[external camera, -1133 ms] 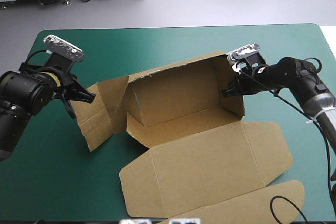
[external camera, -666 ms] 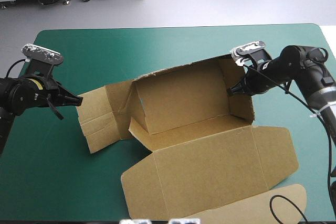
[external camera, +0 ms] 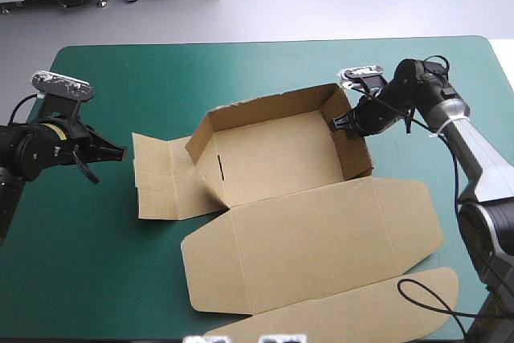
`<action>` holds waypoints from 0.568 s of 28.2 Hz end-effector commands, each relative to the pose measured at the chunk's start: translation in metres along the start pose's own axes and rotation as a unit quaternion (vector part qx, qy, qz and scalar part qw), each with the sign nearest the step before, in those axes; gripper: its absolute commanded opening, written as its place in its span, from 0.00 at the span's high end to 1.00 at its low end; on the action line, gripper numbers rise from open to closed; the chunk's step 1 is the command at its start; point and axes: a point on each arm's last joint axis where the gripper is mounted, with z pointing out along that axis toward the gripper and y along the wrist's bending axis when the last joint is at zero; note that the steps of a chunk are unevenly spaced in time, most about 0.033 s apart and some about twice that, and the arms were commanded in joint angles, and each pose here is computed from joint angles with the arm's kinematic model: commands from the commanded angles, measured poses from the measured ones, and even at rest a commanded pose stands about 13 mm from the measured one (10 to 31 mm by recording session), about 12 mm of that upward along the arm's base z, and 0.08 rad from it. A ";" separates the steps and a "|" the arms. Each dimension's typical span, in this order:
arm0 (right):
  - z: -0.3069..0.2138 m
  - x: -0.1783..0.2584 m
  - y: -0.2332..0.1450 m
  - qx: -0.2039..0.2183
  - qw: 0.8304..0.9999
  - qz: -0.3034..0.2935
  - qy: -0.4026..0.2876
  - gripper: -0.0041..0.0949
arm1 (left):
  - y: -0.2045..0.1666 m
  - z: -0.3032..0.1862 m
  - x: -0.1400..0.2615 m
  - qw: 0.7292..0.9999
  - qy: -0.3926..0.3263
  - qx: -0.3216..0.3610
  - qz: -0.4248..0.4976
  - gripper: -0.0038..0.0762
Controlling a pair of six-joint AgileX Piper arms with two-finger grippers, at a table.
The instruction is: Fold the box
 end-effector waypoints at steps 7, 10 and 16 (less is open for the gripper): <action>0.002 0.004 -0.002 -0.007 0.999 -0.003 0.050 0.93 | 0.003 -0.014 -0.008 0.998 -0.053 -0.009 -0.008 0.94; -0.009 0.001 0.002 -0.014 0.998 -0.007 0.058 0.80 | 0.003 -0.014 -0.008 0.998 -0.053 -0.009 -0.008 0.94; -0.046 -0.009 0.011 -0.002 1.000 -0.017 -0.001 0.44 | 0.002 -0.014 -0.008 0.998 -0.054 -0.004 -0.010 0.94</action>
